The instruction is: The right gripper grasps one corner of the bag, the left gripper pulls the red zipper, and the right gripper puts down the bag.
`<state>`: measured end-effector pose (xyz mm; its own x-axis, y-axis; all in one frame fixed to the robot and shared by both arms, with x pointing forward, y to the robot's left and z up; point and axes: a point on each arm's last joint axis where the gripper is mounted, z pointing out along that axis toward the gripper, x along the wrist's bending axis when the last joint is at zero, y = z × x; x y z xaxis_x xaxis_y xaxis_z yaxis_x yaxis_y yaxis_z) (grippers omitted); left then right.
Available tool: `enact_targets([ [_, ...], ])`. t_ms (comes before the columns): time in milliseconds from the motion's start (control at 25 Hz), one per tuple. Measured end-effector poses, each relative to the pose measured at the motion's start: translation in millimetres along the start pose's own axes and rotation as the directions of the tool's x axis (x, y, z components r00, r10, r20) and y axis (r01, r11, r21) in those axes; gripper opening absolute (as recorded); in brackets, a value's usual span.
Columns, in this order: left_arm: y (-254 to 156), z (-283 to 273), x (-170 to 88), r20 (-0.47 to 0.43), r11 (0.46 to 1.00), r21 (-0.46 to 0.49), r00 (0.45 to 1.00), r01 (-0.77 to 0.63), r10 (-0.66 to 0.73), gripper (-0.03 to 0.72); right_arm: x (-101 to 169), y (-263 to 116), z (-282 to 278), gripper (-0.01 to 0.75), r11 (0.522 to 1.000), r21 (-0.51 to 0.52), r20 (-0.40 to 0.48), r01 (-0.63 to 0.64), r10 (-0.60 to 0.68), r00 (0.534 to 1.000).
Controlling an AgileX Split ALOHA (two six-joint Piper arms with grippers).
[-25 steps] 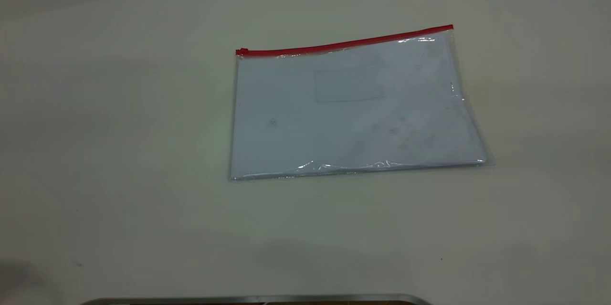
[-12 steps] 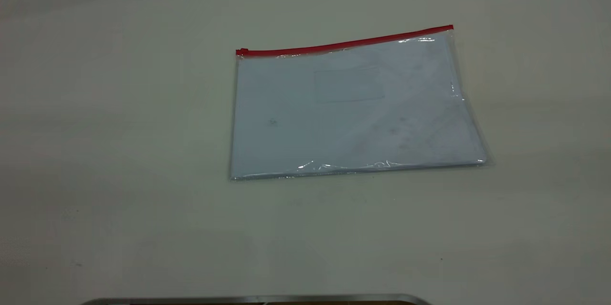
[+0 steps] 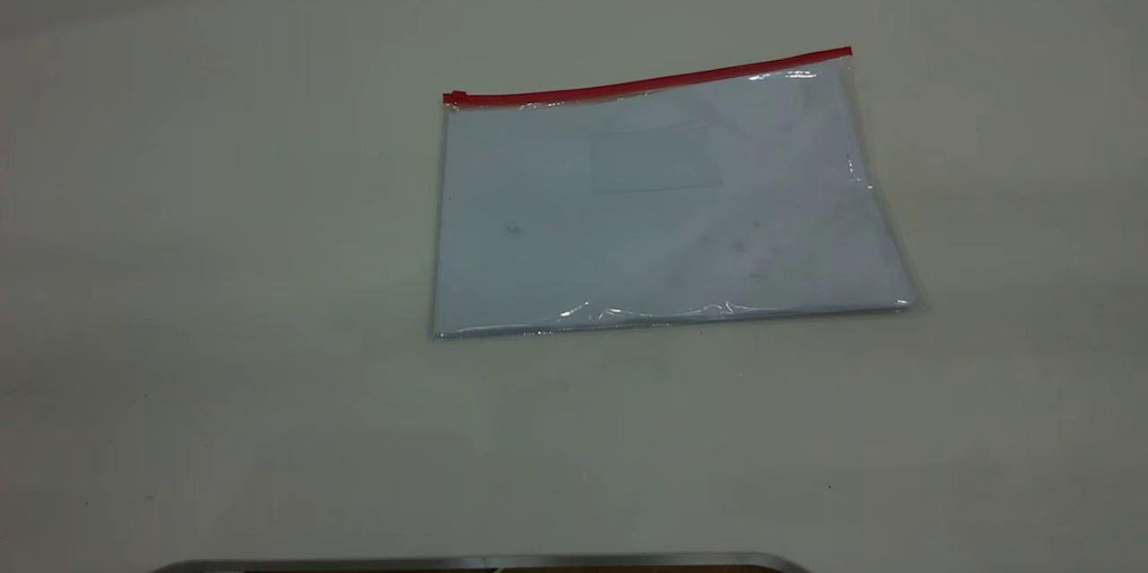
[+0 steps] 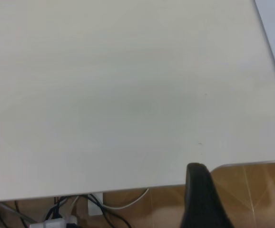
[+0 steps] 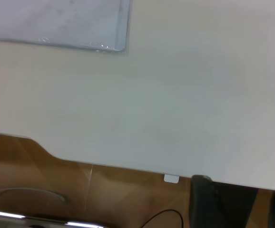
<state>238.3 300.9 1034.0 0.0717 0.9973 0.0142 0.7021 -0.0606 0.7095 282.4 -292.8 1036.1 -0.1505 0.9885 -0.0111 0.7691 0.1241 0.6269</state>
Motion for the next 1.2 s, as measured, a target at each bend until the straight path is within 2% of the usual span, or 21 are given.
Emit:
enact_targets([
  [120, 0, 0, 0, 0.000, 1.000, -0.001, 1.000, 0.003, -0.003, 0.507, -2, -2, -3, 0.427, 0.998, -0.021, 0.037, -0.057, 0.058, 0.998],
  [280, 0, 0, 0, 0.000, 1.000, -0.001, 1.000, 0.004, -0.004, 0.507, -5, -11, -15, 0.427, 0.981, -0.132, 0.117, -0.145, 0.160, 0.980],
  [440, 0, 0, 0, 0.000, 1.000, -0.001, 1.000, 0.004, -0.004, 0.507, 0, -27, -30, 0.427, 0.954, -0.278, 0.107, -0.116, 0.151, 0.983],
  [560, 0, 0, 0, -0.025, 1.000, 0.000, 0.999, 0.028, -0.028, 0.507, 2, -36, -37, 0.427, 0.934, -0.348, 0.074, -0.085, 0.118, 0.990],
  [720, -1, -1, 0, -0.070, 0.997, -0.013, 0.995, 0.072, -0.073, 0.507, 2, -37, -37, 0.427, 0.933, -0.350, 0.065, -0.079, 0.108, 0.992],
  [920, -12, -10, -2, -0.076, 0.992, -0.103, 0.994, 0.070, -0.078, 0.507, 2, -37, -37, 0.427, 0.933, -0.350, 0.065, -0.079, 0.108, 0.992],
  [1200, -13, -10, -2, -0.065, 0.993, -0.099, 0.996, 0.059, -0.065, 0.507, 2, -37, -37, 0.427, 0.933, -0.350, 0.065, -0.079, 0.108, 0.992],
])
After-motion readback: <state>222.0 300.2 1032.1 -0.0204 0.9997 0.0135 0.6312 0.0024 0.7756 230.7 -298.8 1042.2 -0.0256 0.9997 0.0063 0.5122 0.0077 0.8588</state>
